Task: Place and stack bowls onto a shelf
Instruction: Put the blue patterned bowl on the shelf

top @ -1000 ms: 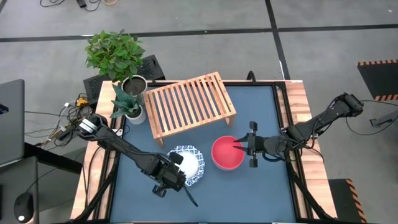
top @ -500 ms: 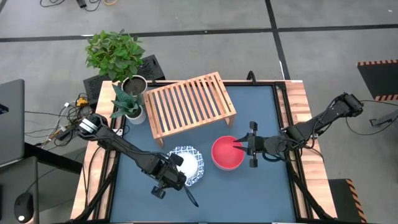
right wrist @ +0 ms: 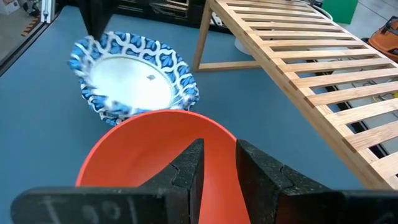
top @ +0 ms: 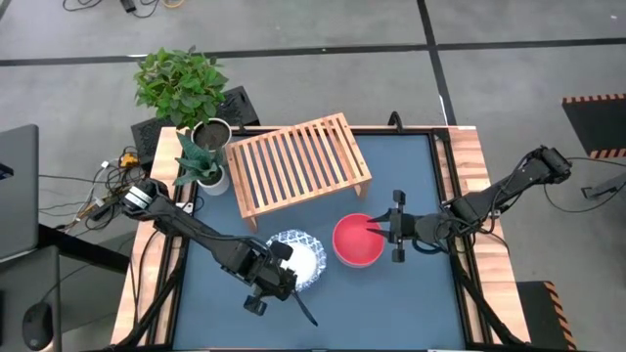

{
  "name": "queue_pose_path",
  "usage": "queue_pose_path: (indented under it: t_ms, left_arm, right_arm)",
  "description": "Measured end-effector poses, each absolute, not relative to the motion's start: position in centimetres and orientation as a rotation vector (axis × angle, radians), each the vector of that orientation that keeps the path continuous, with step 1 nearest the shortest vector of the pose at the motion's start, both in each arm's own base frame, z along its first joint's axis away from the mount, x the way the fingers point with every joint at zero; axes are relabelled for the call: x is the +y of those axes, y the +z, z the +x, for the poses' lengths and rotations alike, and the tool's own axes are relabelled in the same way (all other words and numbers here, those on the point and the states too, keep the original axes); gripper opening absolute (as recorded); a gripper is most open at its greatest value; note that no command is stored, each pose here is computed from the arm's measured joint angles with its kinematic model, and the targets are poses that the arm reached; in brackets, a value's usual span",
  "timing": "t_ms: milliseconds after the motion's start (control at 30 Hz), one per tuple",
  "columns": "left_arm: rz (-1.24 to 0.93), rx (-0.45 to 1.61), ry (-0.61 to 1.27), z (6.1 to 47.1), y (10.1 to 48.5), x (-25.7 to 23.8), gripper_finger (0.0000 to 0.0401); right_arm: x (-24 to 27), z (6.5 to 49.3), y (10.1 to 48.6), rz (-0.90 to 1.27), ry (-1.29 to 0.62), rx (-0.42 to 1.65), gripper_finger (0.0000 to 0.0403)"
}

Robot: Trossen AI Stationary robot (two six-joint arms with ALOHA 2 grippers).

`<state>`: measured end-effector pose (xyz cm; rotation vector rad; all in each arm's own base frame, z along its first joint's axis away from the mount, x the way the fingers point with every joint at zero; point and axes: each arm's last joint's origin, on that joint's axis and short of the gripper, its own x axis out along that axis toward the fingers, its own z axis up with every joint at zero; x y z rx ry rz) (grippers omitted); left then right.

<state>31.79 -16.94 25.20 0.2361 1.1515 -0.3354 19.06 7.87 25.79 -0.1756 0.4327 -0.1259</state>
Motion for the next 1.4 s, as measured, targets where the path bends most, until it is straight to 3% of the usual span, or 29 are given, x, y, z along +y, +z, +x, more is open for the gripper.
queue_pose_path:
  t_ms: [533, 800, 1000, 1400]
  left_arm:
    - [0.166, 1.011, -0.328, 31.6, 35.7, -17.6, 0.0000]
    - [0.376, 1.080, -0.156, 29.7, 38.4, -15.9, 0.0000]
    - [0.524, 1.199, 0.076, 29.0, 38.4, -12.8, 0.0000]
    - [0.373, 1.195, 0.249, 28.4, 41.1, -3.6, 0.0000]
  right_arm:
    - [7.9, 19.0, 25.8, -0.177, -0.126, 0.432, 0.0118]
    - [7.9, 19.1, 25.8, -0.177, -0.126, 0.432, 0.0118]
    - [7.9, 19.1, 25.8, -0.177, -0.127, 0.432, 0.0118]
    - [7.6, 19.2, 25.8, -0.171, -0.146, 0.431, 0.0118]
